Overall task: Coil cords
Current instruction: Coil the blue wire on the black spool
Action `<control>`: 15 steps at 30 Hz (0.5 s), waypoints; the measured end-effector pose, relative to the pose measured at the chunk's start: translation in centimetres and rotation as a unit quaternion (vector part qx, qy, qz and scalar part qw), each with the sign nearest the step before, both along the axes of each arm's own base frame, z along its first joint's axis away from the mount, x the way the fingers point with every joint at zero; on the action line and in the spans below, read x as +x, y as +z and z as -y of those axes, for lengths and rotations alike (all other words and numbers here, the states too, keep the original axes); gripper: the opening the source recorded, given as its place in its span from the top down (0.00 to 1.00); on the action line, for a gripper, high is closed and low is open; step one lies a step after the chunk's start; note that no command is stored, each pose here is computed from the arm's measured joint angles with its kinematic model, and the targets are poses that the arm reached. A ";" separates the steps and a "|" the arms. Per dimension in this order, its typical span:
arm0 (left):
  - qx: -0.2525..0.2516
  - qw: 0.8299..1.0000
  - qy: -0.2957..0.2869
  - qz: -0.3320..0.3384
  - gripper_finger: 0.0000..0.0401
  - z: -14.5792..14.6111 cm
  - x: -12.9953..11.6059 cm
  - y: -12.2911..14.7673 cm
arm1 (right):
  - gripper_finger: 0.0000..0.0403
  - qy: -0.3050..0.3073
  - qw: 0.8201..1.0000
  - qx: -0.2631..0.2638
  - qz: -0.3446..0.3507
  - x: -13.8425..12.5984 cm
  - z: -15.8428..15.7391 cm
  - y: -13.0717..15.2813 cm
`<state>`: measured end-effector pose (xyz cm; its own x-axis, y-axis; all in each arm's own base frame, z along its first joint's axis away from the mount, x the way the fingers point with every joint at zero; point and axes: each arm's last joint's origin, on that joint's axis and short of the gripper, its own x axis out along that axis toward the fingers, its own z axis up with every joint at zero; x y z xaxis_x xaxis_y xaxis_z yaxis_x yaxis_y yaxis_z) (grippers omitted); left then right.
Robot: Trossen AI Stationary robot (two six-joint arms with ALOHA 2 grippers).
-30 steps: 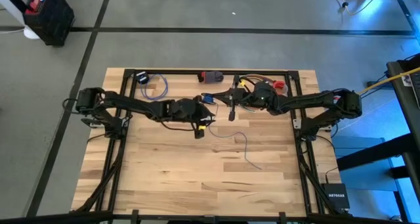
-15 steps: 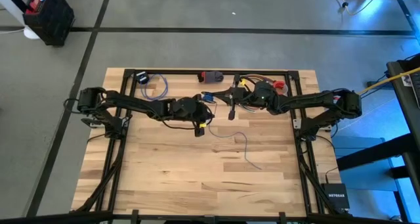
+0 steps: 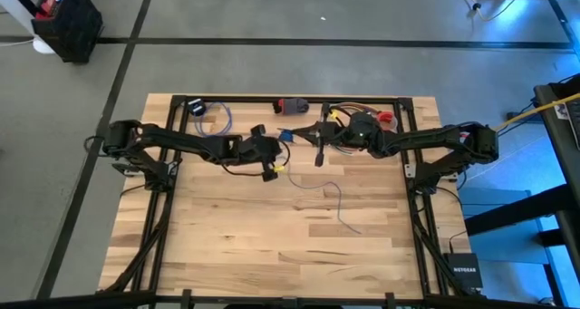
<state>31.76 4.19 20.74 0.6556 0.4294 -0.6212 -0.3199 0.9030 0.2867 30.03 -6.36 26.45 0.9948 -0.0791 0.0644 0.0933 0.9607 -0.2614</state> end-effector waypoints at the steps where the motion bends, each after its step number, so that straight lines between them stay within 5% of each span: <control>1: 0.004 1.000 0.008 -0.005 0.98 0.0 -0.3 0.2 | 0.99 0.001 1.000 0.000 0.000 0.0 0.0 0.0; 8: 0.024 0.999 0.021 -0.013 0.99 0.1 -3.2 3.3 | 0.99 0.004 1.000 -0.004 -0.001 0.0 0.0 0.1; 15: 0.022 0.997 0.048 0.057 0.99 -0.4 -6.7 7.7 | 0.99 0.004 1.000 -0.015 -0.024 0.0 0.0 -0.3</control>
